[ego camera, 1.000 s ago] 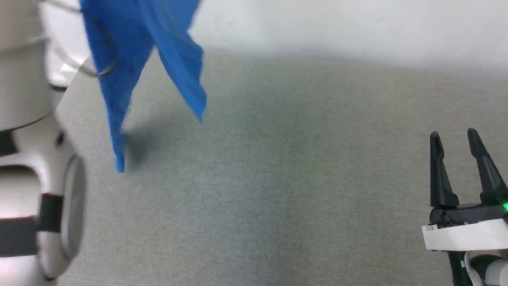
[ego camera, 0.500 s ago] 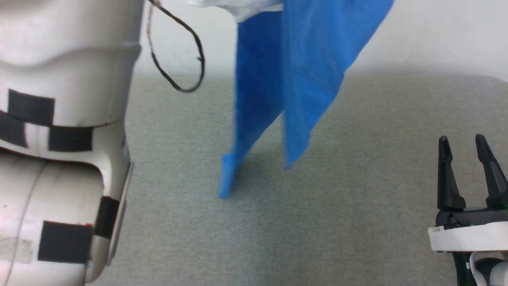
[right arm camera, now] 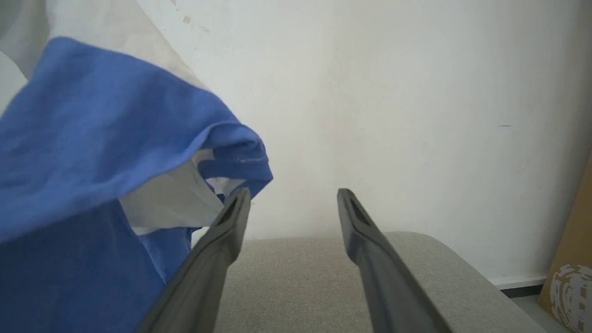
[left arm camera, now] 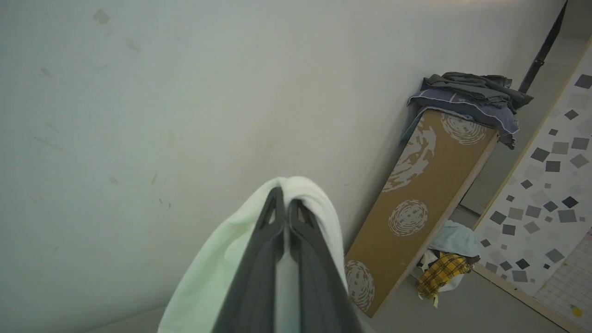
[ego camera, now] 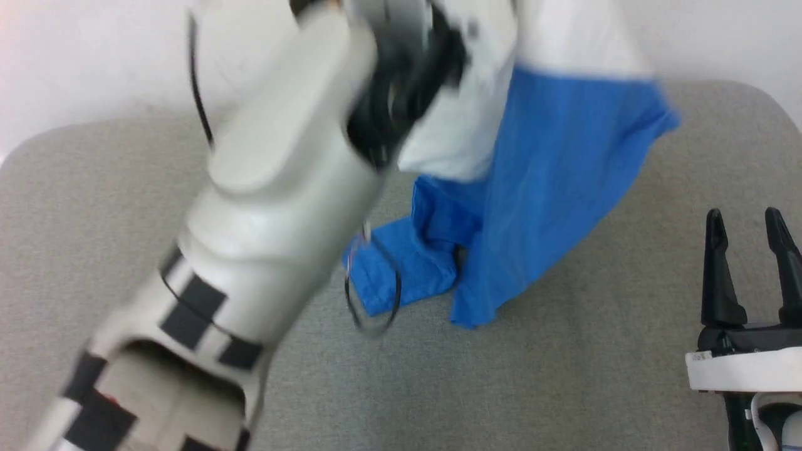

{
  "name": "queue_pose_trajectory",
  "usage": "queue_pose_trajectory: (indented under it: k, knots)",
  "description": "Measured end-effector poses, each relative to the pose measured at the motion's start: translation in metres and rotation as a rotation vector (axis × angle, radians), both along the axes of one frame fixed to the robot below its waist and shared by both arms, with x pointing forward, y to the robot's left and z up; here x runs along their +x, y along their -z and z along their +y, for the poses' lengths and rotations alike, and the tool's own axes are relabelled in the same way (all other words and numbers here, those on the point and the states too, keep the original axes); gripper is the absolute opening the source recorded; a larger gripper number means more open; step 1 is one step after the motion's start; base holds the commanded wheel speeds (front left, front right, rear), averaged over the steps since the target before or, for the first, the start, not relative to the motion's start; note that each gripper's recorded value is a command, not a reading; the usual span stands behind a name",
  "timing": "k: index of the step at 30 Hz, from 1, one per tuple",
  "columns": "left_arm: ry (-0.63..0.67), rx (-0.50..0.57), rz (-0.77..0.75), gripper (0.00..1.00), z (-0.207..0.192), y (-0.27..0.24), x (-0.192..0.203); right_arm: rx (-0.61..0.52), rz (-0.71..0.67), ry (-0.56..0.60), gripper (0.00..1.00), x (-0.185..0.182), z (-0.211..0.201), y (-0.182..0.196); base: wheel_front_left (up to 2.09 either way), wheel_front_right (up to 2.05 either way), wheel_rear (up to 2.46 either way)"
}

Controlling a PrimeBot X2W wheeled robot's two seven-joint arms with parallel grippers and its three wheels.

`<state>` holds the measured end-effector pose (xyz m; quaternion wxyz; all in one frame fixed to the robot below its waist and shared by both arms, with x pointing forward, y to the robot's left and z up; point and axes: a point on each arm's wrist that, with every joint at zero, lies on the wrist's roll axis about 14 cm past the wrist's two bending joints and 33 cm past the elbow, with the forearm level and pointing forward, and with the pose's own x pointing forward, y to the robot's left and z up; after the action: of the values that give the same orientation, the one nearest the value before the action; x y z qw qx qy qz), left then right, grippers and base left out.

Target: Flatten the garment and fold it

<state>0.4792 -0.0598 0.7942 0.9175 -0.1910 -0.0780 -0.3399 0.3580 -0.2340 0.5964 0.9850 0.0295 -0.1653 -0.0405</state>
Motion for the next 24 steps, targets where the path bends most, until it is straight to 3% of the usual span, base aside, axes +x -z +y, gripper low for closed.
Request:
queue_pose_trajectory:
  k: [5,9,20,24]
  knots:
    - [-0.011,-0.003,0.218,0.00,-0.006,0.106,0.012,-0.003,0.018,0.013,1.00,0.005,-0.004,0.005,0.00,0.00,0.00]
    - [-0.052,0.063,0.321,0.00,-0.003,0.182,0.015,-0.006,0.035,0.014,1.00,0.012,-0.004,0.011,0.00,0.00,0.00]
    - [-0.085,0.515,0.628,0.00,0.023,0.372,-0.007,-0.015,0.098,0.001,1.00,0.036,-0.004,0.031,0.00,0.00,0.00]
    - [-0.104,0.542,0.650,0.00,0.028,0.388,-0.007,-0.018,0.126,0.007,1.00,0.038,-0.008,0.041,0.00,0.00,0.00]
